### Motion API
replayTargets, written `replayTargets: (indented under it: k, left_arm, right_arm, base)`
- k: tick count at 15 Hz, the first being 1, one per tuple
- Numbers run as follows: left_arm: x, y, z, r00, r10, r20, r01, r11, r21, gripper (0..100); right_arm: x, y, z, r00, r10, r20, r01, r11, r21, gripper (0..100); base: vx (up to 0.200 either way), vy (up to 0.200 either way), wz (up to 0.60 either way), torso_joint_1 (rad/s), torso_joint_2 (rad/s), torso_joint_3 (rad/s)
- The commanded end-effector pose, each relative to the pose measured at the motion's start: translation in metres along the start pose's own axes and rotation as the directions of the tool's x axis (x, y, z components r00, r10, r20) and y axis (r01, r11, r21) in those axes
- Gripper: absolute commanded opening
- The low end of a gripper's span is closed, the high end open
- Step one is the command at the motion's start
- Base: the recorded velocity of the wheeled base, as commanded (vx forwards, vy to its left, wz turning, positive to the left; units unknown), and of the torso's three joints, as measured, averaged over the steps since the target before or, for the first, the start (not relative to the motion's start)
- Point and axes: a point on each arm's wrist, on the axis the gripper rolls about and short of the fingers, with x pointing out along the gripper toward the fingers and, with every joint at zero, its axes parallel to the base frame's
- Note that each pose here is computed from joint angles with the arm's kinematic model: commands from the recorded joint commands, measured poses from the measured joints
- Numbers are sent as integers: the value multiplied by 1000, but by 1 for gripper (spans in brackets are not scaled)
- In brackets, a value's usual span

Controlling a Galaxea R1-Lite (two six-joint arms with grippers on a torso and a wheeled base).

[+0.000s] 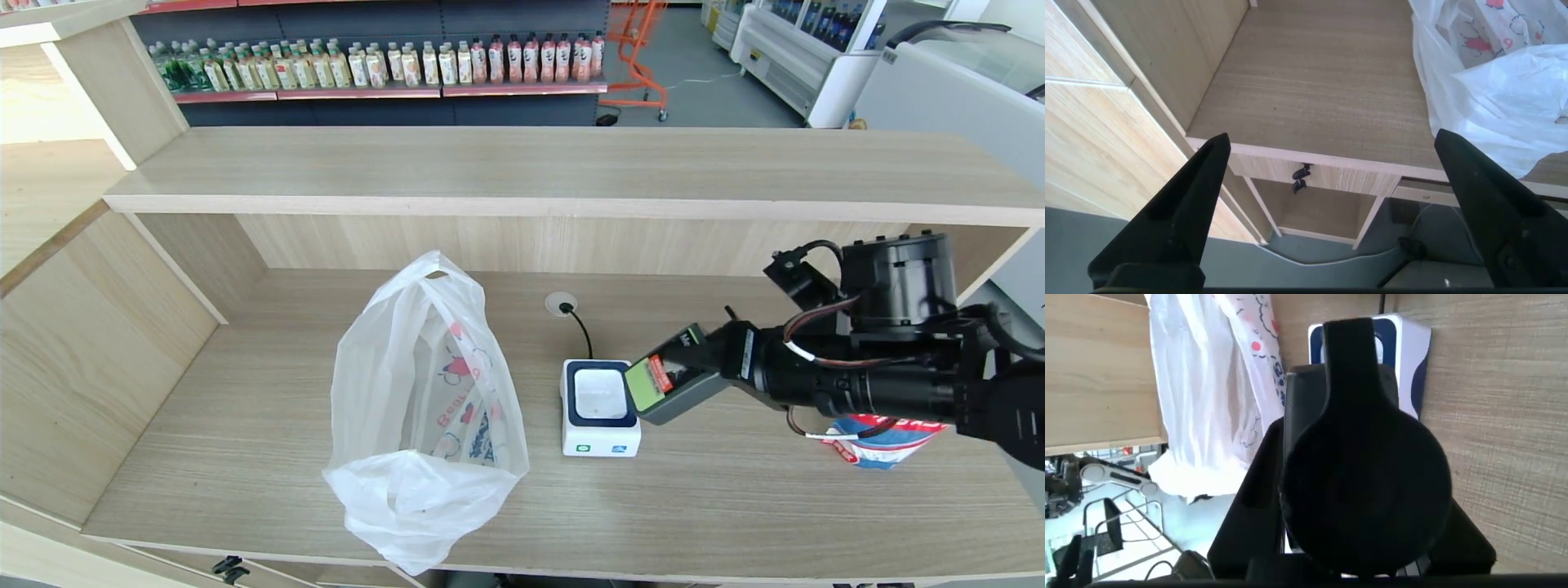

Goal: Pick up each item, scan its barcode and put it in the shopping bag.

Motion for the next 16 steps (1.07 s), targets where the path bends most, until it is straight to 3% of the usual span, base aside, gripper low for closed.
replayTargets:
  k: [1, 12, 14, 16]
  left_arm:
    - [0, 0, 0, 1000, 2, 0, -2, 1000, 0, 100]
    - [0, 0, 0, 1000, 0, 0, 0, 1000, 0, 100]
    - [0, 0, 0, 1000, 0, 0, 0, 1000, 0, 100]
    - [0, 0, 0, 1000, 0, 0, 0, 1000, 0, 100]
  right_arm:
    - [39, -9, -8, 997, -38, -71, 39, 999, 12, 0]
    - [90, 5, -14, 996, 12, -93, -19, 997, -78, 0]
    - [89, 9, -14, 998, -16, -59, 10, 995, -103, 0]
    - [69, 28, 5, 999, 43, 18, -40, 993, -112, 0]
  base:
    - [0, 0, 0, 0, 0, 0]
    - [0, 0, 0, 0, 0, 0]
    - [0, 0, 0, 0, 0, 0]
    - [0, 0, 0, 0, 0, 0]
